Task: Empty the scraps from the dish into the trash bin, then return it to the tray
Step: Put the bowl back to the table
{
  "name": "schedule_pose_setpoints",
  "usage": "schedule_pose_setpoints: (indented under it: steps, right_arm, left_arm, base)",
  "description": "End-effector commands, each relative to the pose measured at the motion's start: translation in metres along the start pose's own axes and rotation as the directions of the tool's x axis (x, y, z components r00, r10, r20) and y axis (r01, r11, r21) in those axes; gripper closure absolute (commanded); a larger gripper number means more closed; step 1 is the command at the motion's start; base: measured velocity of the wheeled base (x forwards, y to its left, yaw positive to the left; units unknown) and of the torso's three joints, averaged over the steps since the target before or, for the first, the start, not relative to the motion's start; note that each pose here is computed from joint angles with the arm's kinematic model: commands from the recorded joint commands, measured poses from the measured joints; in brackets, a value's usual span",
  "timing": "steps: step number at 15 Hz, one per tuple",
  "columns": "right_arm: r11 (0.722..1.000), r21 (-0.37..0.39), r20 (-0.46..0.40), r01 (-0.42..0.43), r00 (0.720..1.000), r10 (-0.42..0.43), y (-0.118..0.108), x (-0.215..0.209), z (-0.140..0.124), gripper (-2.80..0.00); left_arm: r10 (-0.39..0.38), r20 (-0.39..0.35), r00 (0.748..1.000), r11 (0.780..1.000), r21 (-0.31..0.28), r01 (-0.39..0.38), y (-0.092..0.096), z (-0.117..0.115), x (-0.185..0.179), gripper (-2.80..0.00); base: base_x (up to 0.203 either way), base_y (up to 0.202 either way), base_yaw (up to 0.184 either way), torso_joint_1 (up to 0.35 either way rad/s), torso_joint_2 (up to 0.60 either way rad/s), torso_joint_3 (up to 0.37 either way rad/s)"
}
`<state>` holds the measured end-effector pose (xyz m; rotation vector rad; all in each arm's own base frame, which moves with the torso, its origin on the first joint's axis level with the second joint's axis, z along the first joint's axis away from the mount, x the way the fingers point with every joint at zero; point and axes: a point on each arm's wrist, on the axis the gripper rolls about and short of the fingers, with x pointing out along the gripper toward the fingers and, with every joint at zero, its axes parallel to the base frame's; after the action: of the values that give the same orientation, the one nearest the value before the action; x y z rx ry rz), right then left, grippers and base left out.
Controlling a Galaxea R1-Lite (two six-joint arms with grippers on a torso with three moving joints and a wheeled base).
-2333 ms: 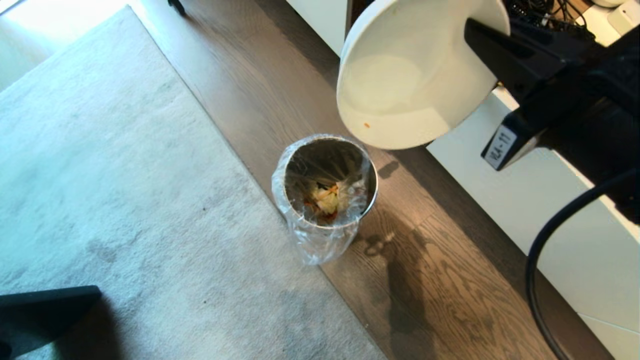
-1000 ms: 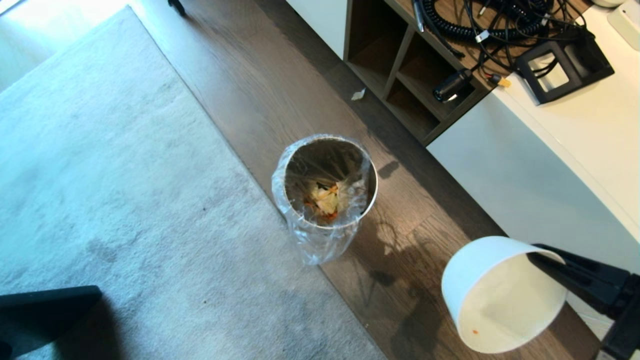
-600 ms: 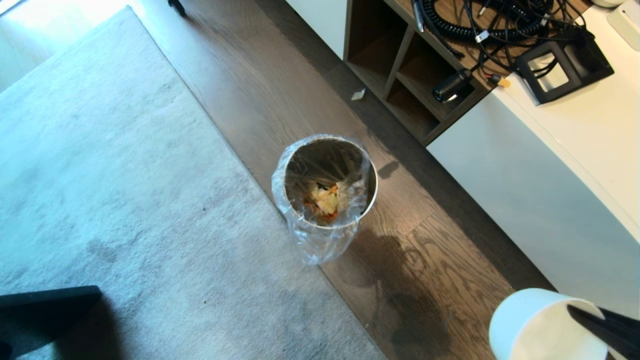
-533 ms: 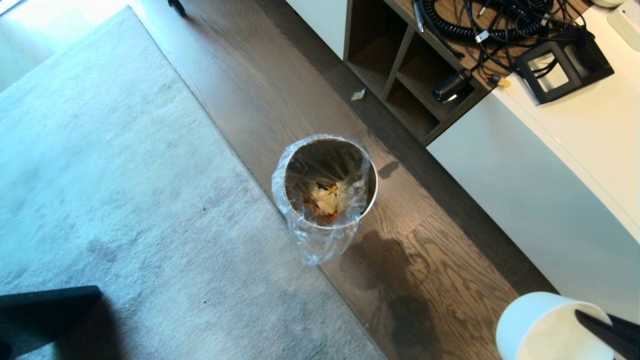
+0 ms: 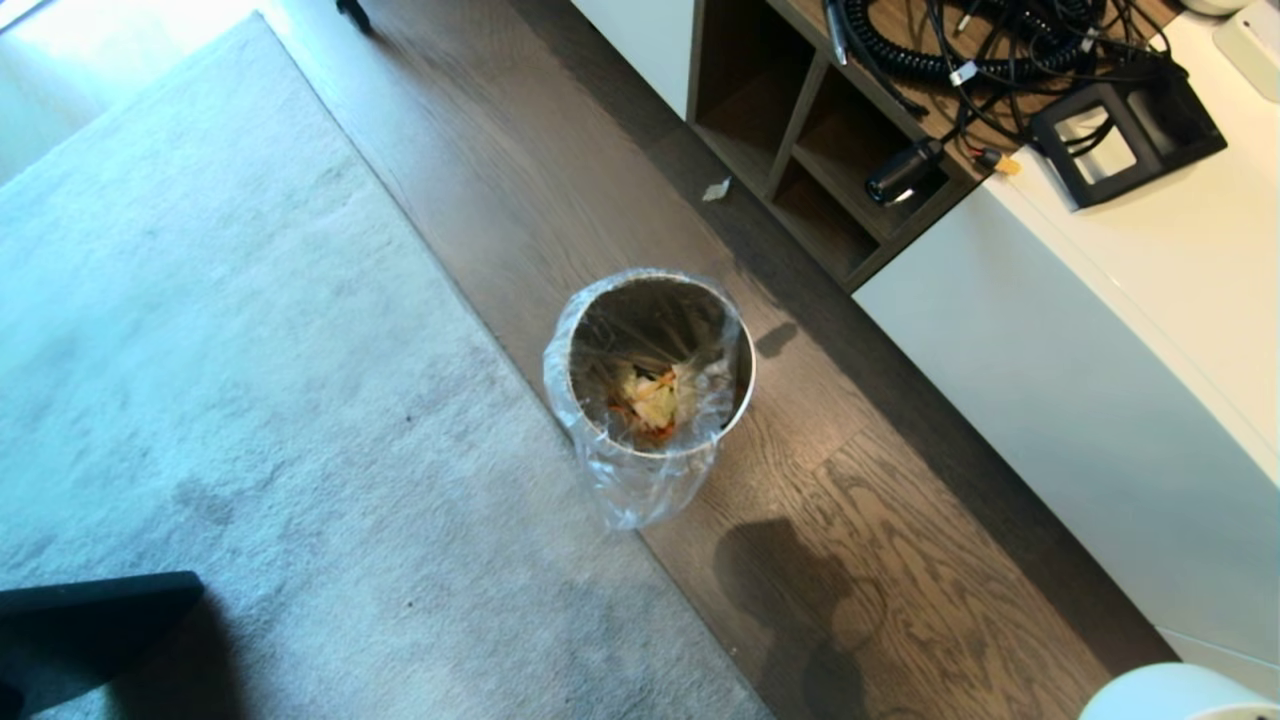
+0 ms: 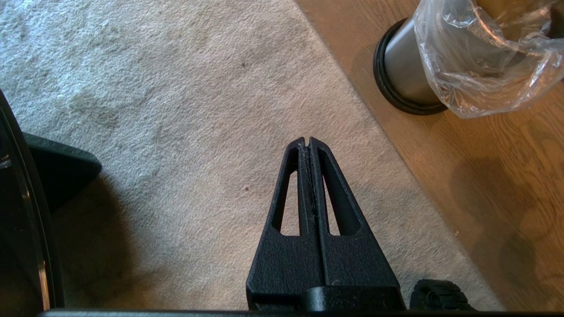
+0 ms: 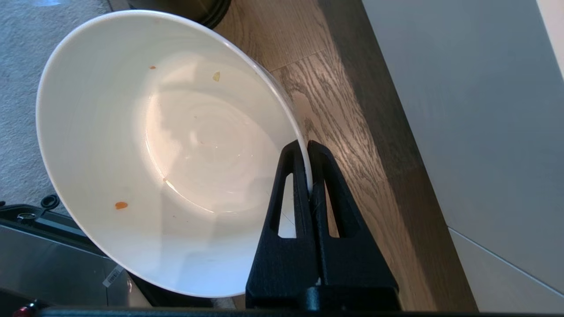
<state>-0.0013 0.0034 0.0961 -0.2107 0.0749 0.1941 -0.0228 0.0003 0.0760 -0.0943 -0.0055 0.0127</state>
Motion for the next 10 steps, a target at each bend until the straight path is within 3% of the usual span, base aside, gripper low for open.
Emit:
schedule_pose_setpoints:
  steps: [1, 3, 10]
  right_arm:
    - [0.998, -0.009, 0.085, 0.06, 0.995, -0.059, 0.005, -0.016, -0.009, 0.0]
    - [0.99, 0.013, 0.074, 0.137, 0.988, -0.138, 0.006, -0.02, -0.019, 0.0]
    - [0.987, 0.076, 0.061, 0.14, 0.988, -0.145, 0.006, -0.02, -0.021, 0.0]
  left_arm:
    - [0.001, 0.001, 1.0, 1.0, -0.001, -0.001, 0.0, 0.0, 0.0, 0.0]
    - [0.001, 0.001, 1.0, 1.0, -0.001, -0.001, 0.0, 0.0, 0.0, 0.0]
    - [0.001, 0.001, 1.0, 1.0, -0.001, -0.001, 0.0, 0.0, 0.0, 0.0]
  base:
    - [0.0, 0.0, 0.0, 0.0, 0.0, 0.0]
    - [0.0, 0.0, 0.0, 0.0, 0.0, 0.0]
    - [0.0, 0.0, 0.0, 0.0, 0.0, 0.0]
